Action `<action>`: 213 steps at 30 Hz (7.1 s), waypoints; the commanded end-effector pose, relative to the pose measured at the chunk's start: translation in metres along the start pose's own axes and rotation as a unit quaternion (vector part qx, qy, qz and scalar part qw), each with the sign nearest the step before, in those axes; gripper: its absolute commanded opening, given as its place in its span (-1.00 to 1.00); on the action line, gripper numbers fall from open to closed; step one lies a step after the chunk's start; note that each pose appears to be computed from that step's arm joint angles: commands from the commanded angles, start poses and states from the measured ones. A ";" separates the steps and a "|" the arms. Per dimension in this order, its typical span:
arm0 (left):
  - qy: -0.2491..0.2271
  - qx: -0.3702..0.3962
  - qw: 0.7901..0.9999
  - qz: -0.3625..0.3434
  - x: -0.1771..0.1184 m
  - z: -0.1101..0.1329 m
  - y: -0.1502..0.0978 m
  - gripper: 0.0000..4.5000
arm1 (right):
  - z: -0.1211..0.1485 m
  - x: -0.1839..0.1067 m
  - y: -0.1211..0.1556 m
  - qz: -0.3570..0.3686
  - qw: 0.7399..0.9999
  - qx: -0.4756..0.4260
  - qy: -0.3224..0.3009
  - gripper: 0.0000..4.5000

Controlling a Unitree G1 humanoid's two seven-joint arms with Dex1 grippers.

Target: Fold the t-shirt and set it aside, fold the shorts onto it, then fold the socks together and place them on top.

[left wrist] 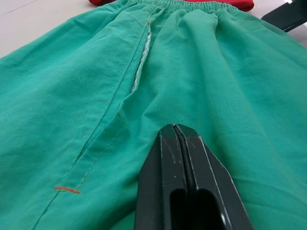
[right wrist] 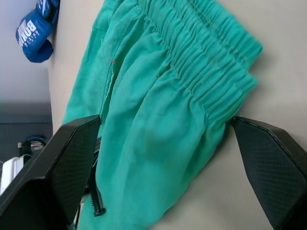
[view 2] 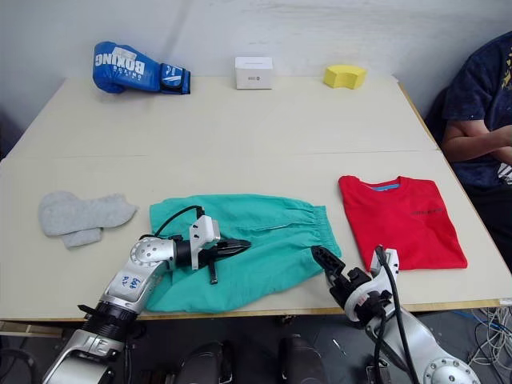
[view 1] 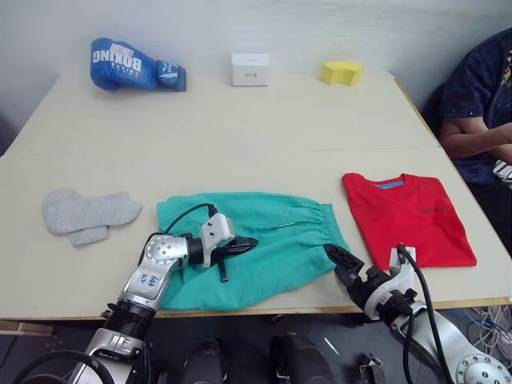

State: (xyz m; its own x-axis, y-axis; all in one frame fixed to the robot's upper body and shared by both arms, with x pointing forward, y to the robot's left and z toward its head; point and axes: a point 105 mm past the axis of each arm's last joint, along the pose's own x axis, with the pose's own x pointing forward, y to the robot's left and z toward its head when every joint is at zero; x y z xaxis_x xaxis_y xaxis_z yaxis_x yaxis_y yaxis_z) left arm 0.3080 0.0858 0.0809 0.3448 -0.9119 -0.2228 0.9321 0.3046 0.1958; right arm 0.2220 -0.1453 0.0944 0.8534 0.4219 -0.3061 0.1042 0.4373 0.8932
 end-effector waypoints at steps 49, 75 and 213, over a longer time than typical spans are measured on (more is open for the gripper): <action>0.086 -0.077 0.984 0.135 -0.037 -0.012 0.015 -1.00 | -0.039 0.082 0.106 0.238 0.766 -0.592 -0.077 -0.99; -0.039 -0.122 0.991 0.034 -0.135 0.052 -0.012 -1.00 | -0.017 0.032 0.104 0.452 0.731 -0.468 0.207 -0.01; -0.100 0.011 0.992 0.076 -0.128 0.090 -0.029 0.98 | 0.276 -0.055 -0.007 -0.122 0.788 -0.573 0.190 -1.00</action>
State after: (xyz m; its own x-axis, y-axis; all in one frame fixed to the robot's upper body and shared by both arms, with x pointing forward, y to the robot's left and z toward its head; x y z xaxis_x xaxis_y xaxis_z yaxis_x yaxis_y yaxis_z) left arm 0.2330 0.1686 0.1779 0.4534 -0.8912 -0.0087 0.8751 0.4433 0.1942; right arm 0.3114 -0.3777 0.1862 0.5632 0.3824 -0.7326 -0.5085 0.8592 0.0576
